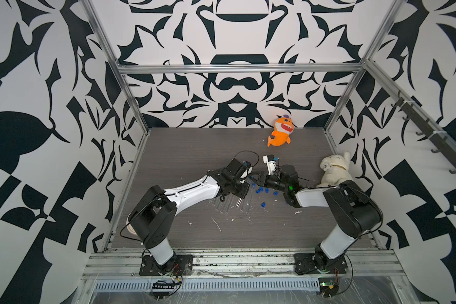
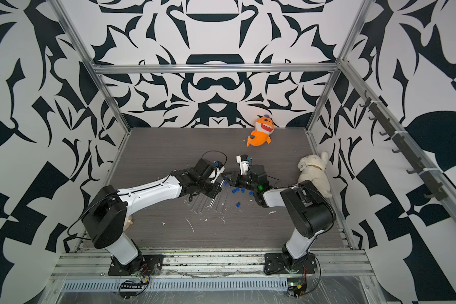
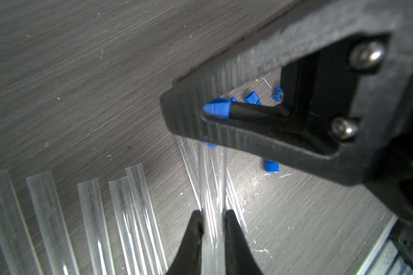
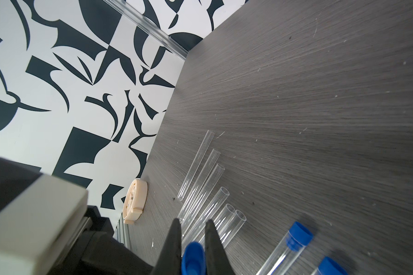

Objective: Remove stoppers from test tubes
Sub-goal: Open the stopper on the test tube.

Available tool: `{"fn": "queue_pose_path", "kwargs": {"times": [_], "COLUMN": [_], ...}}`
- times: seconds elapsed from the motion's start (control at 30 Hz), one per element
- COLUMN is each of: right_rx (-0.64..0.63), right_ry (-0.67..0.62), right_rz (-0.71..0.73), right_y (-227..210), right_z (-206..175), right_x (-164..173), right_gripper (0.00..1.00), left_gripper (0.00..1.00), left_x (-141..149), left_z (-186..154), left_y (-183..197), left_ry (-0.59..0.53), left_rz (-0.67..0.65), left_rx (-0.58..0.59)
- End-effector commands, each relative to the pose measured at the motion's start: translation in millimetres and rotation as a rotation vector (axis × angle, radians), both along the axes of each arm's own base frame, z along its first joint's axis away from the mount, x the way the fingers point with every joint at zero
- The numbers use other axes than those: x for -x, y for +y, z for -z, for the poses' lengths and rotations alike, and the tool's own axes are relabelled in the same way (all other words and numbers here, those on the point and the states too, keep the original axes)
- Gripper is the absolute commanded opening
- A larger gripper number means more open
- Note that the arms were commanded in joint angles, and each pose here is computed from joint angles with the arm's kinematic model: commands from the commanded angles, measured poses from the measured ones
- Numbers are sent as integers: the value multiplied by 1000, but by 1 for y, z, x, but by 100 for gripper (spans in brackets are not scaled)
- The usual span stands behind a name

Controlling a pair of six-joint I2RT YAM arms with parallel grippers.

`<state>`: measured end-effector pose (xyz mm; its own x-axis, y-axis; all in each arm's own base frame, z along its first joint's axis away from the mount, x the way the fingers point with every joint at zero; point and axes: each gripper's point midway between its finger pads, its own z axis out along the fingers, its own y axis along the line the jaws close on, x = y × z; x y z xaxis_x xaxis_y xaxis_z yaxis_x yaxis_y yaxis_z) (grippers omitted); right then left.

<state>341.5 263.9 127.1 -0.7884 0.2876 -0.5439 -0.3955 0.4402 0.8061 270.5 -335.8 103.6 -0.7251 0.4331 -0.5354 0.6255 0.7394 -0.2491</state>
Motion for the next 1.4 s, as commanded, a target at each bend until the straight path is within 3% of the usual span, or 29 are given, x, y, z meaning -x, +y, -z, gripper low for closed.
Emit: {"fn": "queue_pose_path", "kwargs": {"times": [0.0, 0.43, 1.37], "right_rx": [-23, 61, -13], "right_ry": [-105, -124, -149], "right_rz": [9, 60, 186], "right_y": [2, -8, -25], "right_z": [-32, -40, -73], "right_x": [-8, -14, -47], "right_gripper": [0, 0, 0], "left_gripper": [0, 0, 0], "left_x": [4, 10, 24], "left_z": [-2, 6, 24], "left_y": [5, 9, 12], "left_ry": [-6, 14, 71], "left_rz": [9, 18, 51], "left_rx": [-20, -39, -61]}}
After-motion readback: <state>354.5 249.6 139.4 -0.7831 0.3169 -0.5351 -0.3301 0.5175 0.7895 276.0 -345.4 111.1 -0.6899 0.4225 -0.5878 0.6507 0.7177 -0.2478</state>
